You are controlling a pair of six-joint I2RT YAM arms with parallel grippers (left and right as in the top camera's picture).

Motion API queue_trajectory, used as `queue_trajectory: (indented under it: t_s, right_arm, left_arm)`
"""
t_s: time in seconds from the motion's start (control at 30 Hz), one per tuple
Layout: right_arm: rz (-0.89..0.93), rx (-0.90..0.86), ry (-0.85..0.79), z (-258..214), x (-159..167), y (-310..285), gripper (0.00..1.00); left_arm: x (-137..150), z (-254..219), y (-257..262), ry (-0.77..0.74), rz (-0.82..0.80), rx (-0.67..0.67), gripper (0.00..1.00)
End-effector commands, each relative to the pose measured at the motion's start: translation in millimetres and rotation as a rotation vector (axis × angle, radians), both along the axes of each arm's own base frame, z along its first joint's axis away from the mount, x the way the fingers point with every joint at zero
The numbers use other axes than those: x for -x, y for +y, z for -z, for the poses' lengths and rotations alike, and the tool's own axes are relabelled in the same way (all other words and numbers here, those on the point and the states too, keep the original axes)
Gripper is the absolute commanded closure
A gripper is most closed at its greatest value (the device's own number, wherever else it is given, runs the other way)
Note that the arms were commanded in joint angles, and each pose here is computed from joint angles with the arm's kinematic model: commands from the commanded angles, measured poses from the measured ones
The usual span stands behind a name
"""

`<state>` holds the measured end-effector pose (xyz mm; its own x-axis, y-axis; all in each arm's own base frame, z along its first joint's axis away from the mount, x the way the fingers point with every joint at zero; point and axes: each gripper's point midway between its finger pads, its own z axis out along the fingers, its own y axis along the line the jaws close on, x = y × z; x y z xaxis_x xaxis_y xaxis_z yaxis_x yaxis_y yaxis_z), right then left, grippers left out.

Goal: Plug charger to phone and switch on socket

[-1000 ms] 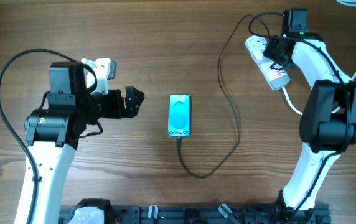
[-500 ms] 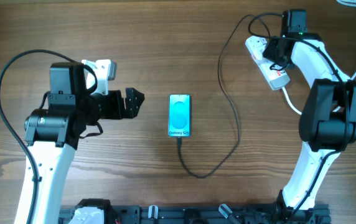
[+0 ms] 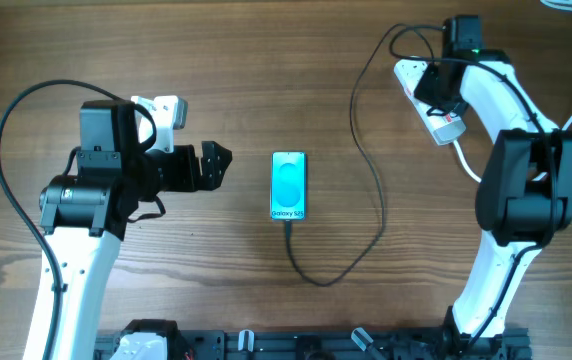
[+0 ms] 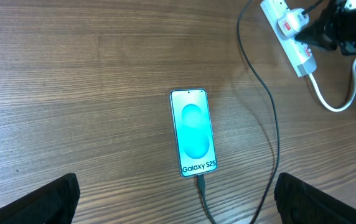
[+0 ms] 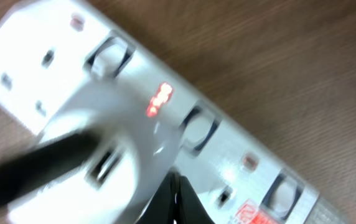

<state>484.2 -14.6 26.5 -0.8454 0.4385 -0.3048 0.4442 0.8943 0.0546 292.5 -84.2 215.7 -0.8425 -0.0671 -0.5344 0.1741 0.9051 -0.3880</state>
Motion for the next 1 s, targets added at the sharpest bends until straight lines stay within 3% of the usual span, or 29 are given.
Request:
queue_trajectory:
  t_s: [0.0, 0.13, 0.37, 0.67, 0.97]
  right_arm:
    - [0.009, 0.105, -0.003, -31.8, 14.2, -11.7, 0.95]
    - [0.041, 0.180, -0.073, -89.5, 26.5, -25.5, 0.95]
    - [0.057, 0.164, -0.226, -187.4, 64.0, -19.0, 0.95]
    - [-0.039, 0.137, -0.550, -325.2, 161.0, 20.0, 0.95]
    - [-0.129, -0.011, -0.907, -414.6, 265.9, 33.4, 0.95]
  left_arm:
    - [-1.4, -0.9, 2.7, -0.004, -0.014, -0.004, 0.00]
    - [-1.8, -1.1, 2.7, -0.006, -0.014, -0.004, 0.00]
    - [2.8, -20.5, 2.8, -0.083, -0.014, 0.002, 0.00]
    - [54.2, -91.1, 5.7, -0.358, -0.015, 0.018, 0.00]
    - [110.2, -136.5, 27.6, -0.612, -0.109, -0.038, 0.00]
